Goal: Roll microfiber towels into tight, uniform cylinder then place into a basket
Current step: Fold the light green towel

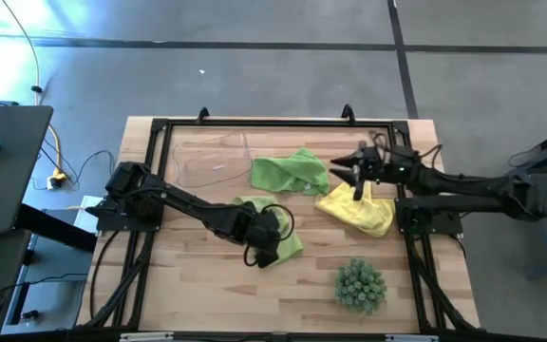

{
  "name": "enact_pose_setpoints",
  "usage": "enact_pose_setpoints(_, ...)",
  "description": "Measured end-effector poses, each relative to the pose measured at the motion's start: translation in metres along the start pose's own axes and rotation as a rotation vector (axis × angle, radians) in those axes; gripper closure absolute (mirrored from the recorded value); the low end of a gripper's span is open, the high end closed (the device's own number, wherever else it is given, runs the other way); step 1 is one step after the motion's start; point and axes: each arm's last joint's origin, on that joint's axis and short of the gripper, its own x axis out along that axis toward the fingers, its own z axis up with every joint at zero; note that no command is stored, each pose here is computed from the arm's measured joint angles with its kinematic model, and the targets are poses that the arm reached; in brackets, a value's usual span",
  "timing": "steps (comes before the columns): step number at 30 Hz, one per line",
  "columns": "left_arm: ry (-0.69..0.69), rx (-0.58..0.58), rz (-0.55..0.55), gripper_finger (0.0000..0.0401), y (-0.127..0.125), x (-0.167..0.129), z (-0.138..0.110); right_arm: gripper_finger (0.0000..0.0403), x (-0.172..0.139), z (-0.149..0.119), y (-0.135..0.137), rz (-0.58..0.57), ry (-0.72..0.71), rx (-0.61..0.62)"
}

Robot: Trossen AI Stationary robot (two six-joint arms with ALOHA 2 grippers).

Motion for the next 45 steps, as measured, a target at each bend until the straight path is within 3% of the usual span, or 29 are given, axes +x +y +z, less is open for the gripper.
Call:
enact_pose_setpoints(6,0.066,0.051,0.044,0.019,0.006,0.0,-0.005,0.0261,0.025,-0.011,0.01,0.029,0.106,-0.056)
enact_pose_setpoints(10,0.086,0.022,0.04,0.019,0.006,0.0,-0.007,0.0261,0.043,-0.014,0.016,0.017,0.137,-0.105)
enact_pose_setpoints(21,0.223,0.04,-0.008,0.019,-0.001,-0.005,-0.023,0.0261,0.097,-0.021,0.034,0.038,0.262,-0.077)
enact_pose_setpoints(34,0.363,0.172,0.104,0.019,0.002,-0.025,-0.049,0.0261,0.143,-0.055,0.086,0.148,0.514,-0.096)
enact_pose_setpoints(40,0.4,0.268,0.121,0.019,0.006,-0.06,-0.067,0.0261,0.15,-0.076,0.107,0.179,0.584,-0.242)
enact_pose_setpoints(45,0.333,0.296,0.055,0.019,0.011,-0.093,-0.074,0.0261,0.149,-0.085,0.119,0.19,0.584,-0.488)
